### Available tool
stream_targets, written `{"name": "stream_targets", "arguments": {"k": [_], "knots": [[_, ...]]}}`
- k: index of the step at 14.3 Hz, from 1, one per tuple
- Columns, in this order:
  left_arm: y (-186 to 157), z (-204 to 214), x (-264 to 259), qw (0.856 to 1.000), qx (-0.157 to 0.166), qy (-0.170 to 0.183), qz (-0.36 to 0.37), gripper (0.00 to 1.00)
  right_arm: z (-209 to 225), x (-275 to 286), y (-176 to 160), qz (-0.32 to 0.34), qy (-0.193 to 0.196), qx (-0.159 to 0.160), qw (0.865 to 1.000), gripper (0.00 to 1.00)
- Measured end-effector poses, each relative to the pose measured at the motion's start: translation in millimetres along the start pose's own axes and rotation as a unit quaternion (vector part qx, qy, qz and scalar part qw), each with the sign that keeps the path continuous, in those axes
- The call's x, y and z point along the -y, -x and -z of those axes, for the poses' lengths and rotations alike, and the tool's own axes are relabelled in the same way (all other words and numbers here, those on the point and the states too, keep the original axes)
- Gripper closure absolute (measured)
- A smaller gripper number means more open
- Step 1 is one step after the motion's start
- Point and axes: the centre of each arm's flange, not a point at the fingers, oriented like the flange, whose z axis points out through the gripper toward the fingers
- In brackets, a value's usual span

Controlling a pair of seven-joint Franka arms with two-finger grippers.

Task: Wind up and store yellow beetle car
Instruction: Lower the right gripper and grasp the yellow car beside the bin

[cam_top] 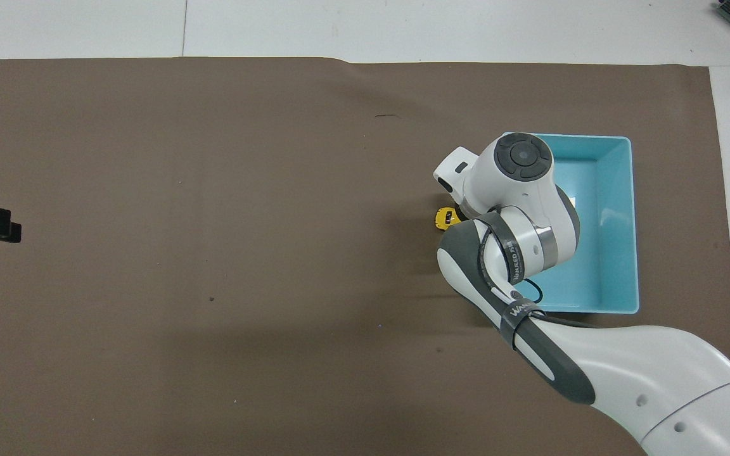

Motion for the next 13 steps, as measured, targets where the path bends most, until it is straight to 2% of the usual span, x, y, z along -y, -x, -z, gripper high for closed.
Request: {"name": "stream_targets", "arguments": {"k": [2,6,7,13], "knots": [[0.0,0.0,0.0,1.000,0.000,0.000,0.000,0.00,-0.9,0.1,-0.4,-0.005,0.003,-0.001,1.000,0.03],[0.0,0.0,0.0,1.000,0.000,0.000,0.000,0.00,0.4,0.3,-0.8,-0.005,0.005,-0.002,1.000,0.46],[0.0,0.0,0.0,1.000,0.000,0.000,0.000,0.00,1.1,0.4,-0.9,-0.006,0.005,-0.002,1.000,0.54],[0.0,0.0,0.0,1.000,0.000,0.000,0.000,0.00,3.1,2.8,-11.7,-0.012,0.009,-0.003,1.000,0.54]]}}
